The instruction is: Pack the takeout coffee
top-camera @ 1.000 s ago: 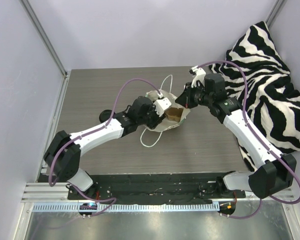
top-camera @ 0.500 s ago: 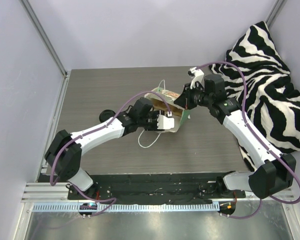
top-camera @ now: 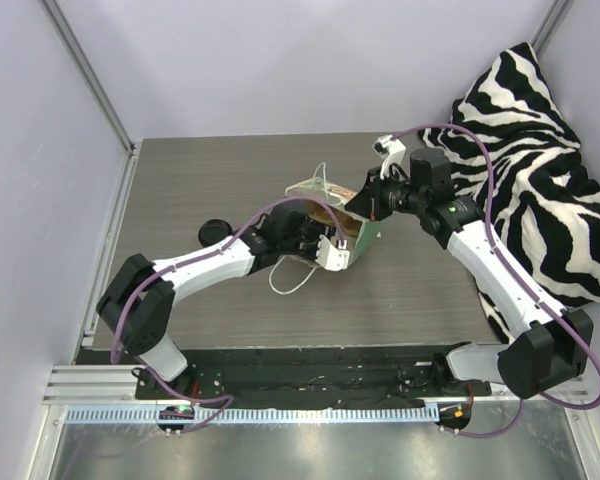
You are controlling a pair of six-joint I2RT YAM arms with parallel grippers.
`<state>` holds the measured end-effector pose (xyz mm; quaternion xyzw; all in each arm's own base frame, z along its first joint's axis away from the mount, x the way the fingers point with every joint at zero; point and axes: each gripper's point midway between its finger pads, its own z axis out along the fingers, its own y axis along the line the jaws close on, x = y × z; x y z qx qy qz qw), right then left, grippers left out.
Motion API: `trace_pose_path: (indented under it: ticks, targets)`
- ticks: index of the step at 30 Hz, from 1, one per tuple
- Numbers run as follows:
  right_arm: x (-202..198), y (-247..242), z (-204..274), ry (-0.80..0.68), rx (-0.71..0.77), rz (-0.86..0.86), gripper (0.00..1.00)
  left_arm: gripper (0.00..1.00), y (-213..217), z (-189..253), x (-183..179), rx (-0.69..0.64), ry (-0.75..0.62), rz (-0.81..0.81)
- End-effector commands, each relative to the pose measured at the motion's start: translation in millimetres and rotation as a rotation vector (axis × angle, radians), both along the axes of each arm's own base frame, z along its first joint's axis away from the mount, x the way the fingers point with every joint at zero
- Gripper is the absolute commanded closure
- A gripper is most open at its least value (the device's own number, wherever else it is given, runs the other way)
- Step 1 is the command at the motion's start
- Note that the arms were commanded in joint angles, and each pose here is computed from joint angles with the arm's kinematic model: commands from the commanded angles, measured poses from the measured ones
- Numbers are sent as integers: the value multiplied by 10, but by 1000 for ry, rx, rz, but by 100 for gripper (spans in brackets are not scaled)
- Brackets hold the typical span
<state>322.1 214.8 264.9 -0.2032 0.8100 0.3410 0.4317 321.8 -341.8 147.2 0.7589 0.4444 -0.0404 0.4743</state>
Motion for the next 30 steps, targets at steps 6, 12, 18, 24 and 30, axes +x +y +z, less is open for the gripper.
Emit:
trace_pose_path:
  ticks: [6,12,18,24,30]
  targets:
    - [-210,115,456,-146,58,152,99,51,-88,-24,205,55,-94,-92]
    - [-308,183,468,-139,72,235,99,50,-132,-169,296,56,-79,-104]
    - [-356,224,482,-122,81,280,99,50,-115,-431,526,76,-66,-63]
    - [-401,255,492,-87,97,307,99,57,-129,-597,774,94,-140,-5]
    - [-389,245,515,-92,92,302,99,90,-143,-595,838,71,-153,18]
